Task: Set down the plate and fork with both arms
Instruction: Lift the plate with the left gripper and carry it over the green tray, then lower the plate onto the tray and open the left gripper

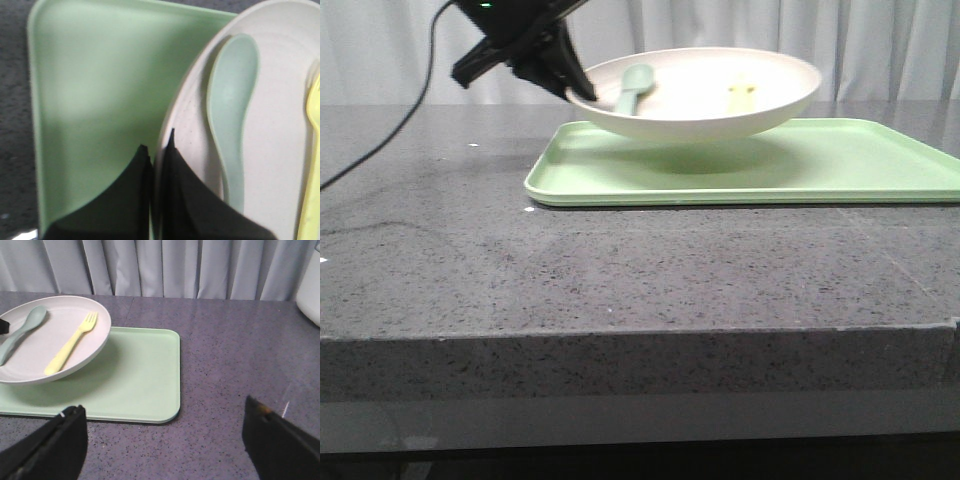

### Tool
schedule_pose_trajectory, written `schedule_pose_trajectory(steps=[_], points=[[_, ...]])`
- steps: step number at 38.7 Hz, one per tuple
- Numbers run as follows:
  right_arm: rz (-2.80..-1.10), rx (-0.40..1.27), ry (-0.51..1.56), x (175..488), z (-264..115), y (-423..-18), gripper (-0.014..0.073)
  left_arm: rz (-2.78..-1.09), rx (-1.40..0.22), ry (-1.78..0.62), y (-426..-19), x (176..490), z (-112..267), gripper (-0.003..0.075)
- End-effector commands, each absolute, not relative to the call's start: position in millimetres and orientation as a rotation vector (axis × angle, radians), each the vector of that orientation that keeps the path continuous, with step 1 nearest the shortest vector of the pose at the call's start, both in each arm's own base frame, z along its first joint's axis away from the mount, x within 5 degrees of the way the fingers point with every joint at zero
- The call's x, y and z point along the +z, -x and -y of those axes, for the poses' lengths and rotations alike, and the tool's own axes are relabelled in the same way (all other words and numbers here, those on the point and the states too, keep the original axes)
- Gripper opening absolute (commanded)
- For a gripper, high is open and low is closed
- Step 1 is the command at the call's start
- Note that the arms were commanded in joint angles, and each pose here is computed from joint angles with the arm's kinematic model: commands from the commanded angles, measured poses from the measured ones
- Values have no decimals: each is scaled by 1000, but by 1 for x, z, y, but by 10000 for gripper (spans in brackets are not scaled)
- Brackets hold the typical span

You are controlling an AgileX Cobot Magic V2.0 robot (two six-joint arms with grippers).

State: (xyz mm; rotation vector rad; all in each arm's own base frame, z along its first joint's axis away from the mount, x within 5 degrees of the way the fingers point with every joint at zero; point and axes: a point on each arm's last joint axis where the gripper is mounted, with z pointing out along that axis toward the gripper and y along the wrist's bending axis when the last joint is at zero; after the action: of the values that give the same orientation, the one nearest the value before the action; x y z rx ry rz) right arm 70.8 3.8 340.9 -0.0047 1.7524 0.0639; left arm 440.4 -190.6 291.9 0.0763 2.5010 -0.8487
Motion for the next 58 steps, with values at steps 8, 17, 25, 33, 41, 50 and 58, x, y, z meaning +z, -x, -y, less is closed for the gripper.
schedule_pose_trajectory(steps=[8, 17, 25, 33, 41, 50, 58], points=[[-1657, 57, -1, 357, -3, -73, 645, -2282, -967, -25, -419, 345, 229, -18], [-1657, 57, -1, 357, -3, -73, 645, -2294, -898, 16, -419, 342, 229, -18], [-1657, 57, -1, 357, -3, -73, 645, -2301, -852, 36, -421, 341, 226, -18], [-1657, 57, -1, 357, -3, -73, 645, -2364, -824, 32, -426, 322, 229, -18], [-1657, 57, -1, 357, -3, -73, 645, -2405, -814, 18, -426, 313, 233, -18], [-1657, 57, -1, 357, -3, -73, 645, -2419, -811, 15, -425, 311, 233, 1], [-1657, 57, -1, 357, -3, -73, 645, -2421, -811, 14, -425, 311, 233, 212]])
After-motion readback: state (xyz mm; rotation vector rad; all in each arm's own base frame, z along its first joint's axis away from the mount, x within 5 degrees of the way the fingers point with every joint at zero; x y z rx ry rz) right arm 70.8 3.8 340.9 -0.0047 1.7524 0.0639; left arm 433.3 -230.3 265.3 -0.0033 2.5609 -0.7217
